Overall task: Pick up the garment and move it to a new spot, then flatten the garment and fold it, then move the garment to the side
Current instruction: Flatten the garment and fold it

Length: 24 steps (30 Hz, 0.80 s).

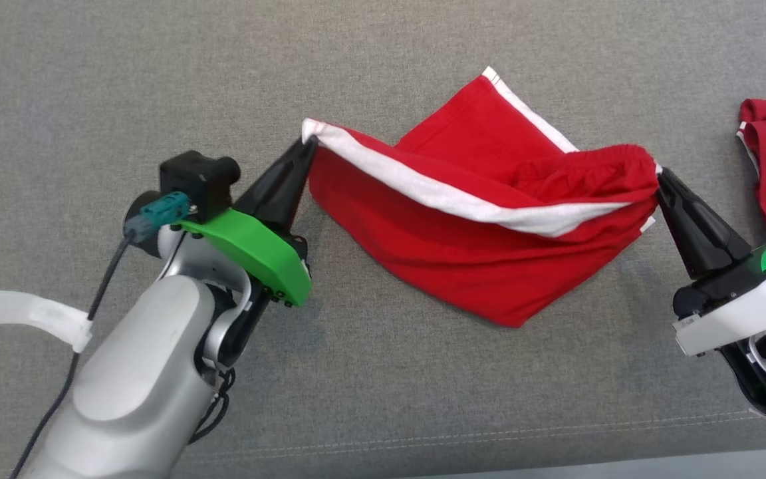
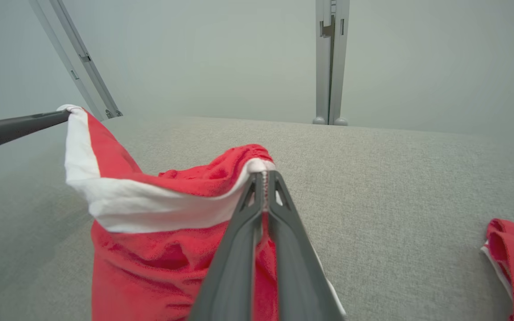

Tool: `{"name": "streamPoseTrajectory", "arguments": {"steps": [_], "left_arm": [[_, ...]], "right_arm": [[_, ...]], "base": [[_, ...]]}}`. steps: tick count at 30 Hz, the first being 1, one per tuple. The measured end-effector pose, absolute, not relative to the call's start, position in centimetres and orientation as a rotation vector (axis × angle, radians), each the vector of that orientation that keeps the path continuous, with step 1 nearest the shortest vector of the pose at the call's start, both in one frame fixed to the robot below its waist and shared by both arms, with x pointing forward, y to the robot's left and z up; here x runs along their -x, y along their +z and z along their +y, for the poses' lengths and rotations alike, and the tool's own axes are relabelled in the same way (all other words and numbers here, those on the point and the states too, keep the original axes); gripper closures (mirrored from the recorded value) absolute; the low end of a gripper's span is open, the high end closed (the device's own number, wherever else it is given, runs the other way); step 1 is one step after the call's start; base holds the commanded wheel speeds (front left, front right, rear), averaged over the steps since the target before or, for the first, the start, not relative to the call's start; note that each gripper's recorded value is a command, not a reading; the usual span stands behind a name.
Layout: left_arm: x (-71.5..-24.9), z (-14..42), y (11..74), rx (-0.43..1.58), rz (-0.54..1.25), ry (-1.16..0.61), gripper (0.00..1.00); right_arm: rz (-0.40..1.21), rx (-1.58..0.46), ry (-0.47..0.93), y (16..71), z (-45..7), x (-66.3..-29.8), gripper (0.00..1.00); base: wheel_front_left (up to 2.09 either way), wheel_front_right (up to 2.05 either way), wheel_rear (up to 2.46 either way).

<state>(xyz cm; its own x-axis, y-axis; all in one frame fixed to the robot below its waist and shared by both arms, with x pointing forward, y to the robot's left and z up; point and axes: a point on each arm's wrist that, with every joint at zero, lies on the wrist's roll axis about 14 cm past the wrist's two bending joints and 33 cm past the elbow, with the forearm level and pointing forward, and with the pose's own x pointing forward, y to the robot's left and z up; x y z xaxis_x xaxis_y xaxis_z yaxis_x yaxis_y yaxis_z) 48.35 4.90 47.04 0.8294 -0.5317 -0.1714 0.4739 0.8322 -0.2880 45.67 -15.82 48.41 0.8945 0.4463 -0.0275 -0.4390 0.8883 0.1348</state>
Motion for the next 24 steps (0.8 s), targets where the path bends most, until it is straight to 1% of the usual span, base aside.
{"name": "streamPoseTrajectory", "arguments": {"steps": [4, 9, 10, 15, 19, 24], "left_arm": [[-49.6, 7.0, 51.7, 0.233, 0.107, -0.464, 1.0], [-50.3, 8.8, 58.5, 0.209, -0.075, -0.415, 1.0], [-50.3, 9.2, 61.4, 0.189, -0.145, -0.41, 1.0], [-50.0, 9.7, 67.9, 0.143, -0.297, -0.404, 1.0], [-49.1, 9.7, 72.4, 0.106, -0.401, -0.406, 1.0], [-47.7, 9.7, 75.7, 0.08, -0.465, -0.408, 1.0]], "right_arm": [[-0.075, -0.156, 0.414, 52.2, -16.0, -46.4, 1.0], [-0.302, -0.191, 0.366, 59.3, -16.0, -47.6, 1.0], [-0.385, -0.191, 0.365, 62.1, -15.7, -47.7, 1.0], [-0.562, -0.138, 0.383, 69.1, -14.7, -47.4, 1.0], [-0.662, -0.083, 0.388, 73.8, -14.5, -46.7, 1.0], [-0.716, -0.055, 0.39, 77.1, -14.4, -45.5, 1.0]], "base": [[0.0, 0.0, 0.0], [0.0, 0.0, 0.0], [0.0, 0.0, 0.0], [0.0, 0.0, 0.0], [0.0, 0.0, 0.0], [0.0, 0.0, 0.0]]}}
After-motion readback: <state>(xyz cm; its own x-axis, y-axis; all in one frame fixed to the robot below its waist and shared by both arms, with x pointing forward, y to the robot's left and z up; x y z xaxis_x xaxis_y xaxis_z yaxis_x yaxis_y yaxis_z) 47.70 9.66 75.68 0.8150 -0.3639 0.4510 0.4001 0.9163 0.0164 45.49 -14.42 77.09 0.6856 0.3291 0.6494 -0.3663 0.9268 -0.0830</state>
